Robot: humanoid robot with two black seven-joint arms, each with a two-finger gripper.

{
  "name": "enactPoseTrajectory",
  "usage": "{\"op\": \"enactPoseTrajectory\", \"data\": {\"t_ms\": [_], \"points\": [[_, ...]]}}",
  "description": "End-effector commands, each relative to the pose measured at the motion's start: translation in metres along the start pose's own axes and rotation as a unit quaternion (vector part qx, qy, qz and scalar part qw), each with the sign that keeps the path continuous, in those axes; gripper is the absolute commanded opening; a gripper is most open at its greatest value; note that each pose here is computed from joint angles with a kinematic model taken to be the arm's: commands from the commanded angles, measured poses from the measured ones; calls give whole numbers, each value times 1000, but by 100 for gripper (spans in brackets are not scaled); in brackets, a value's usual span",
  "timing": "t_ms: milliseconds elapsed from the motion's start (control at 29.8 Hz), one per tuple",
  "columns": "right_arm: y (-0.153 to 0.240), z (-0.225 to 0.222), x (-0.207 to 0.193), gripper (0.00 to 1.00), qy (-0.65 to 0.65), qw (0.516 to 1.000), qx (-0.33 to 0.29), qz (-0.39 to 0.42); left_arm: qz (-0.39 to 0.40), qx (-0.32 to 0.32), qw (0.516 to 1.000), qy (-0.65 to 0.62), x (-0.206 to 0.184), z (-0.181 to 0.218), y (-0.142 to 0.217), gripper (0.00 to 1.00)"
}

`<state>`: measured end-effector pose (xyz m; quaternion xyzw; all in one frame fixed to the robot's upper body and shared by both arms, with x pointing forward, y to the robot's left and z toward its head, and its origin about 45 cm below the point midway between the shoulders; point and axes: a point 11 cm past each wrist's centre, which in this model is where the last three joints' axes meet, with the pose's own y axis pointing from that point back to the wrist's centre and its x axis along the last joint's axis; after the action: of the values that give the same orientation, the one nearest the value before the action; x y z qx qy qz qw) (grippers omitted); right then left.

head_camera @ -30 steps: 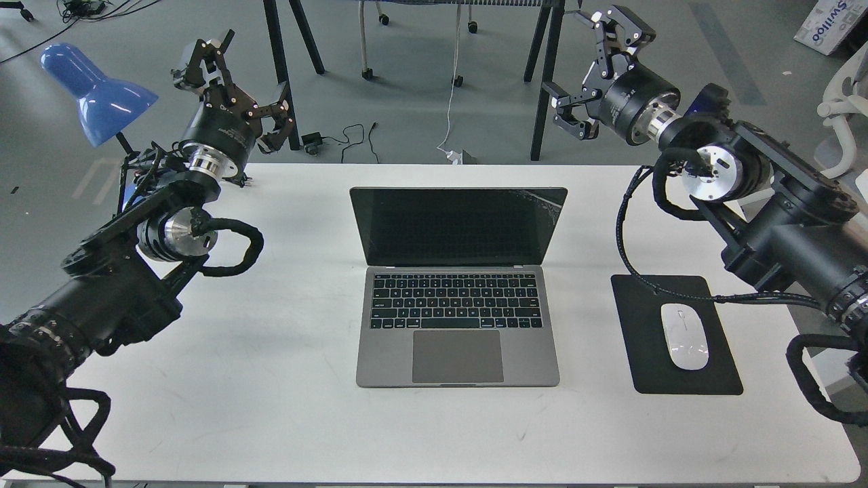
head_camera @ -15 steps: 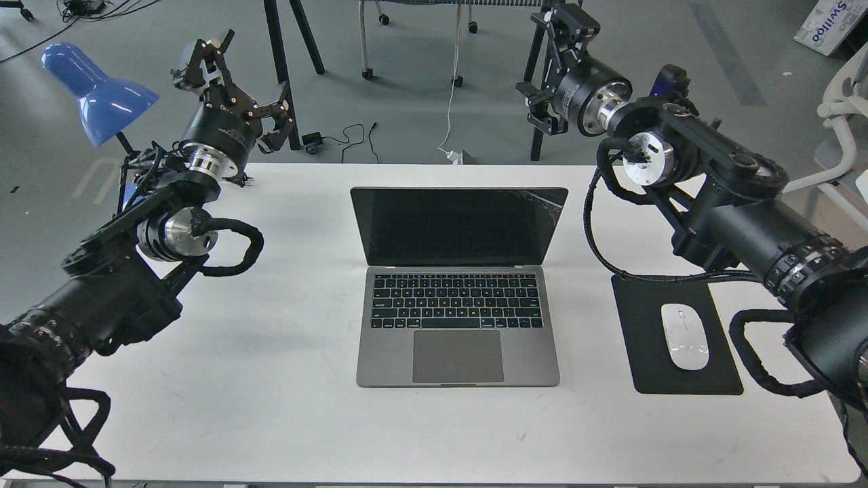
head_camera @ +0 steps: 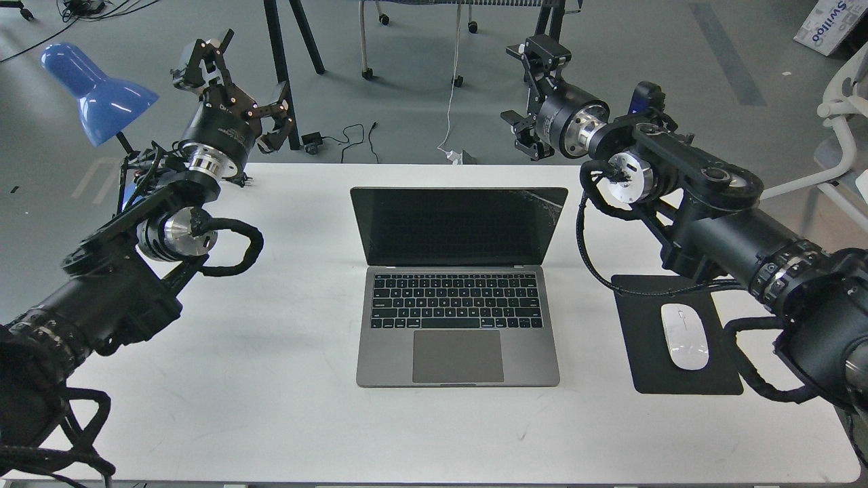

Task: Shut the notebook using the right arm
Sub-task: 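Swing the right gripper over the top edge of the laptop screen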

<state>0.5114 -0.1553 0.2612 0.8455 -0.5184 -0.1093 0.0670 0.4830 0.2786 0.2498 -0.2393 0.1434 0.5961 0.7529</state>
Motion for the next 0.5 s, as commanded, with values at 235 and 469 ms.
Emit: {"op": "enactPoseTrajectory", "data": {"t_ms": [235, 469], "points": [[1, 22, -12, 100, 55, 997, -46, -34, 0, 0, 1000, 0, 0, 0, 0, 100], [4, 36, -22, 100, 83, 991, -78, -75, 0, 0, 1000, 0, 0, 0, 0, 100]]}}
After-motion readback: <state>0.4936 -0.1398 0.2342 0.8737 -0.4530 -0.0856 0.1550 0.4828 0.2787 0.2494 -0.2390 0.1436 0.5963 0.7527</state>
